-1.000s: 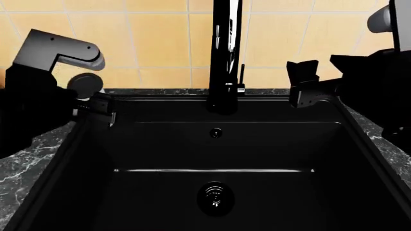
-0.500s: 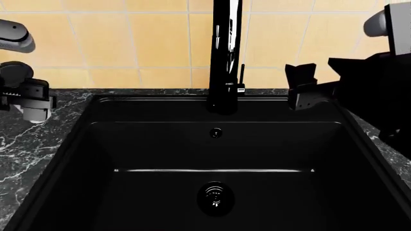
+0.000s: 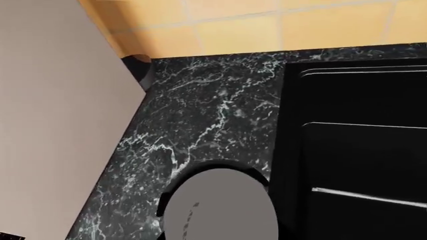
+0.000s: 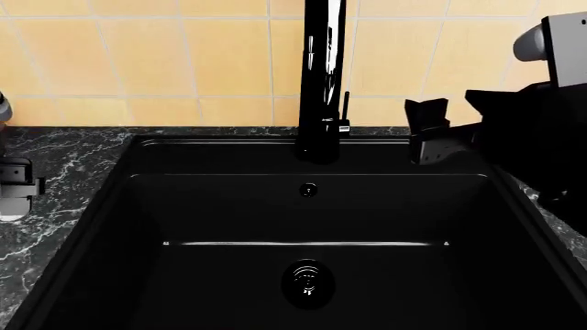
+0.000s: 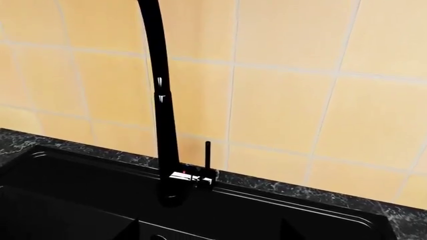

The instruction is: Pick the cup and bowl from the sink and place them on the counter for drying.

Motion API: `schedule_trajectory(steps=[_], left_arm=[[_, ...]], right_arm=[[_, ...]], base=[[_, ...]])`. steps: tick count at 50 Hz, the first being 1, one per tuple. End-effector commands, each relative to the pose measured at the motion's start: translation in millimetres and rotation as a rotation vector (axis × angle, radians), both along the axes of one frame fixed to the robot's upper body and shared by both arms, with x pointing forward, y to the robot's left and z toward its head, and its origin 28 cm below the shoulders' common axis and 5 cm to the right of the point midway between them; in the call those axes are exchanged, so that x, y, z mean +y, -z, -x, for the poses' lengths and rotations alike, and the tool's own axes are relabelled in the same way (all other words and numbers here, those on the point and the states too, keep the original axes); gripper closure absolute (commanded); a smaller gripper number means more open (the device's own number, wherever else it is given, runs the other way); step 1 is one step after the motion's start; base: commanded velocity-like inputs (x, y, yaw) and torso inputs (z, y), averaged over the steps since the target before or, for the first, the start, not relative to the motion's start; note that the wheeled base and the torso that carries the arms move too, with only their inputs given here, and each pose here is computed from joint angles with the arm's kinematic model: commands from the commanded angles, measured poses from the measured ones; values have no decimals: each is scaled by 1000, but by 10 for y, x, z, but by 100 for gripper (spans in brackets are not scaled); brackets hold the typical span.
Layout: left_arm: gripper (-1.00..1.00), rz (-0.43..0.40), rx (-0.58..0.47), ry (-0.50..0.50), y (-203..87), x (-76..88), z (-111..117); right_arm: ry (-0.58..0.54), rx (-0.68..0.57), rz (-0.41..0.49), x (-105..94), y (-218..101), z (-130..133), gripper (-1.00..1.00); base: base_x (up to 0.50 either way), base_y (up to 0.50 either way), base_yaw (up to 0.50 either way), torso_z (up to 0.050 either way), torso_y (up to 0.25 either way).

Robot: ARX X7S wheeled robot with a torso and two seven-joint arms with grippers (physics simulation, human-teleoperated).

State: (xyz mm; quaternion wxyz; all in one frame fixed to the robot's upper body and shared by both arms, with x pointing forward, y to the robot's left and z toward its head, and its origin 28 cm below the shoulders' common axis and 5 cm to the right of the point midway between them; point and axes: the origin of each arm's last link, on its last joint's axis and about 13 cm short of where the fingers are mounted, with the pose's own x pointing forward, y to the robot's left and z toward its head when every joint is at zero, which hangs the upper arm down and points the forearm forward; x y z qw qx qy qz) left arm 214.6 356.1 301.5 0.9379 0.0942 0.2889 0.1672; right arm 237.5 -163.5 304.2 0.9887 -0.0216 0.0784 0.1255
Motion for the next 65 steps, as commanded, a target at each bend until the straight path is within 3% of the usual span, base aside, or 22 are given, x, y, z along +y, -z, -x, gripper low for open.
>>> schedule_trajectory(steps=[1,22,40,44,65], left_arm=[[100,-2,20,-52,110,63,60],[100,25,36,-162,218,249,201],[100,70,78,-178,399,370,254],[100,77,88,-183,471,308,221],[100,99,122,-182,618,348,251]], right_arm=[[-2,12,1,0,34,6,-100],[-8,28,-5,17,83,-7,-100],[-11,41,-10,28,128,-8,-100],[-9,45,-9,19,142,0,-100],[-21,52,-21,30,162,7,-100]], base=[[0,0,0,0,0],[0,0,0,0,0],[0,0,0,0,0],[0,0,0,0,0],[0,0,0,0,0]])
